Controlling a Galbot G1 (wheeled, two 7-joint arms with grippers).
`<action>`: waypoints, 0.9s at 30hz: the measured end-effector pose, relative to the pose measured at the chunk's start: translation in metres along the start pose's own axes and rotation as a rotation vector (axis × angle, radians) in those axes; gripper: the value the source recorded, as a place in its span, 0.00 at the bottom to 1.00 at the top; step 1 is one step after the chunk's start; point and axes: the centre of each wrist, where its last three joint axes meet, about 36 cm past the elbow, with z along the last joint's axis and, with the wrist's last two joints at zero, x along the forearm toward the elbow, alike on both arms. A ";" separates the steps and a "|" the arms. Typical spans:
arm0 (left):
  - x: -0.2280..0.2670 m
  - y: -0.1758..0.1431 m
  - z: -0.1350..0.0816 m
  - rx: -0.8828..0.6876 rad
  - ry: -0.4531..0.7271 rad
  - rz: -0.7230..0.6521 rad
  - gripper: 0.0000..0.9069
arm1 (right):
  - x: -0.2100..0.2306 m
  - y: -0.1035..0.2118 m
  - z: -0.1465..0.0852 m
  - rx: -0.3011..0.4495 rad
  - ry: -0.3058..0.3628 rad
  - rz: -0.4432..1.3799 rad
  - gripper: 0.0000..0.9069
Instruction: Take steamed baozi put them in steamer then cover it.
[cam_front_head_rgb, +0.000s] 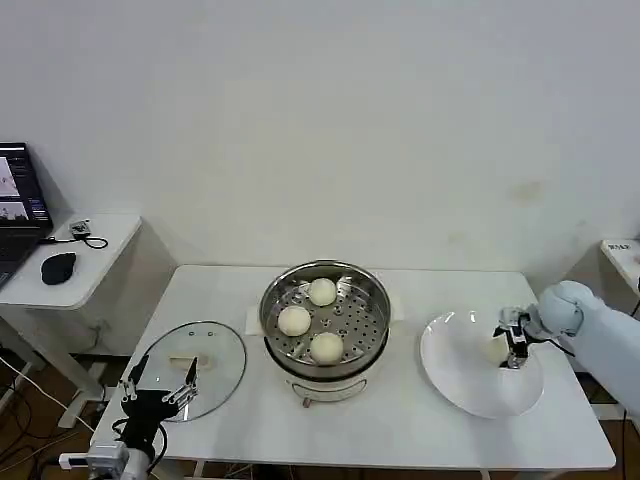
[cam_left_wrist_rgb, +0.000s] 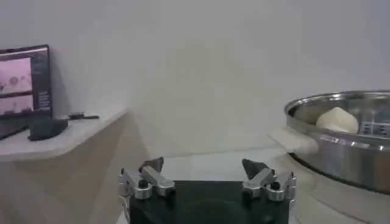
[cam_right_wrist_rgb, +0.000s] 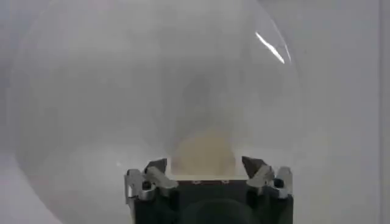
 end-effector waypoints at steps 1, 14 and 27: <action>0.000 0.000 0.000 0.000 0.000 0.000 1.00 | 0.000 -0.001 0.000 -0.001 0.001 0.000 0.72; 0.002 0.000 -0.002 0.000 -0.004 -0.002 1.00 | 0.014 -0.006 0.001 -0.007 0.009 0.000 0.66; 0.001 -0.002 -0.005 0.003 -0.014 0.000 1.00 | 0.081 -0.018 -0.020 0.043 -0.024 0.049 0.66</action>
